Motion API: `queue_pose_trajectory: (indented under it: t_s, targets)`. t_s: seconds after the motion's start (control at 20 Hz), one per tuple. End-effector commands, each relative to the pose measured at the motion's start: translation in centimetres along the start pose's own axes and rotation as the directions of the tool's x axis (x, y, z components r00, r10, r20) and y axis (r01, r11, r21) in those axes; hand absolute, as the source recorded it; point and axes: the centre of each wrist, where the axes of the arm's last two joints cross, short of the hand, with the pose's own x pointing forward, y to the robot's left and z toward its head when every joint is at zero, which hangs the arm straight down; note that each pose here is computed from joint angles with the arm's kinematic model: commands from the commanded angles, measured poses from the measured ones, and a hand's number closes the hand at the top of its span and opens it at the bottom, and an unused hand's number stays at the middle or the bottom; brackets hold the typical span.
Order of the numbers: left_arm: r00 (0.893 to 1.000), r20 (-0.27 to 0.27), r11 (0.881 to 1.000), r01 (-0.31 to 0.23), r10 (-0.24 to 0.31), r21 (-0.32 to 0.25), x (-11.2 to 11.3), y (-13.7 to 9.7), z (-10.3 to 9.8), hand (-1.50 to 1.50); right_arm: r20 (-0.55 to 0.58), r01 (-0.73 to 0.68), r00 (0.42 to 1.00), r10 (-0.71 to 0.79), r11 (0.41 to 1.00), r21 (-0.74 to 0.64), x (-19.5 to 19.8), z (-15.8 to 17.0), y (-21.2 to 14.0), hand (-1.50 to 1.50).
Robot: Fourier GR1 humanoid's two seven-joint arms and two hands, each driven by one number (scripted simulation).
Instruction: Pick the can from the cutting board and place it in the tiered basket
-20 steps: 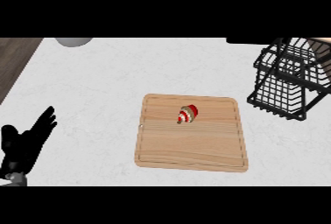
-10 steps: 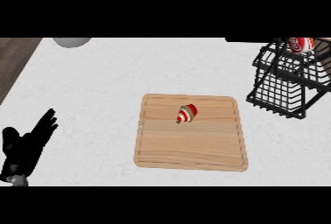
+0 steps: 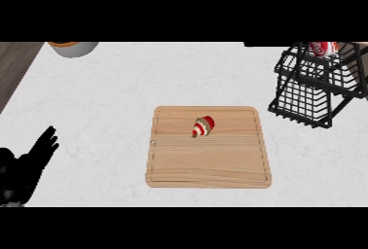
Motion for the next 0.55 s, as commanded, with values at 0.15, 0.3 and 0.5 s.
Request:
queue_pose_trajectory:
  t_s: [0.15,0.3,0.5]
  targets:
    - [1.000,-0.017,0.997,-0.013,0.014,0.071,-0.3,0.4,0.6,0.00,-0.067,0.390,0.919,-0.389,0.921,-0.001,-5.2,-2.2,-3.6,-1.50]
    - [0.999,-0.034,0.998,-0.010,0.012,0.068,-1.8,1.9,0.5,0.00,-0.027,0.479,0.878,-0.479,0.878,0.010,-6.4,-2.2,-4.6,-1.50]
    - [0.998,-0.054,0.996,-0.017,0.022,0.092,-2.2,1.9,1.7,0.00,-0.025,0.525,0.851,-0.525,0.846,0.097,-12.2,-2.6,-3.8,-1.50]
